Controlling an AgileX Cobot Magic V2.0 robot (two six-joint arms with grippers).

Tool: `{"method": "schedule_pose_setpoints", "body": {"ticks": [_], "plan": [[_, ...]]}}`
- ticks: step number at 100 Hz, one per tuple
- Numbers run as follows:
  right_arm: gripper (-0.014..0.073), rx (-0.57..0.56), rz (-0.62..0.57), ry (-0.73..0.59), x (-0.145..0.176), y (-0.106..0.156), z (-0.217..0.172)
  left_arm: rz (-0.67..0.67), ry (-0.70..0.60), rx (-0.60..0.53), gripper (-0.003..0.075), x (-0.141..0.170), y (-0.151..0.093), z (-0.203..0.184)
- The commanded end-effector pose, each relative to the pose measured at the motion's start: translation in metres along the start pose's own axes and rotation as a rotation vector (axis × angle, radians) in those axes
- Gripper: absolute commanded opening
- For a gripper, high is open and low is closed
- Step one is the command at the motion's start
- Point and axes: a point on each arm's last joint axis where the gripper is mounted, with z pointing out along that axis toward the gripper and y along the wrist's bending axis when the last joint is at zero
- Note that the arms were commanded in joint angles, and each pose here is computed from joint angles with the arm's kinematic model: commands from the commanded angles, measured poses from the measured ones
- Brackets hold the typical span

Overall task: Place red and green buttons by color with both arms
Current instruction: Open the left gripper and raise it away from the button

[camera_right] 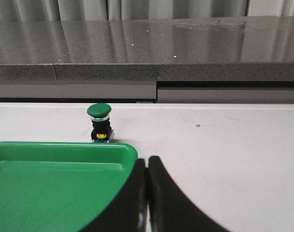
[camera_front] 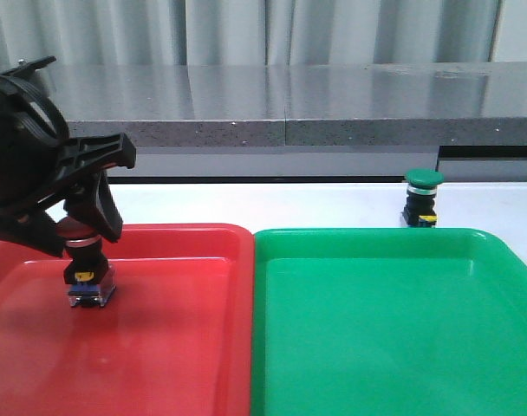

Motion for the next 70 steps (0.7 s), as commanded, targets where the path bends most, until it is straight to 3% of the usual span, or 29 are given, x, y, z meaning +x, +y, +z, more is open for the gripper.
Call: {"method": "schedule_pose_setpoints", "body": {"ticks": [1, 13, 44, 70], "plan": [[-0.0109, 0.002, -0.011, -0.117, -0.013, 0.0, -0.003, -0.01, -0.076, 0.038, 0.0506, -0.01, -0.009, -0.011], [-0.0109, 0.002, -0.011, -0.117, -0.013, 0.0, -0.003, -0.01, -0.08, 0.04, 0.0586, -0.011, -0.01, -0.013], [-0.0109, 0.002, -0.011, -0.117, -0.013, 0.0, -0.003, 0.001, -0.147, 0.058, 0.0588, -0.018, -0.011, -0.032], [-0.0109, 0.002, -0.011, -0.117, -0.013, 0.0, -0.003, -0.015, -0.299, 0.022, 0.0588, -0.039, 0.014, -0.074]]}}
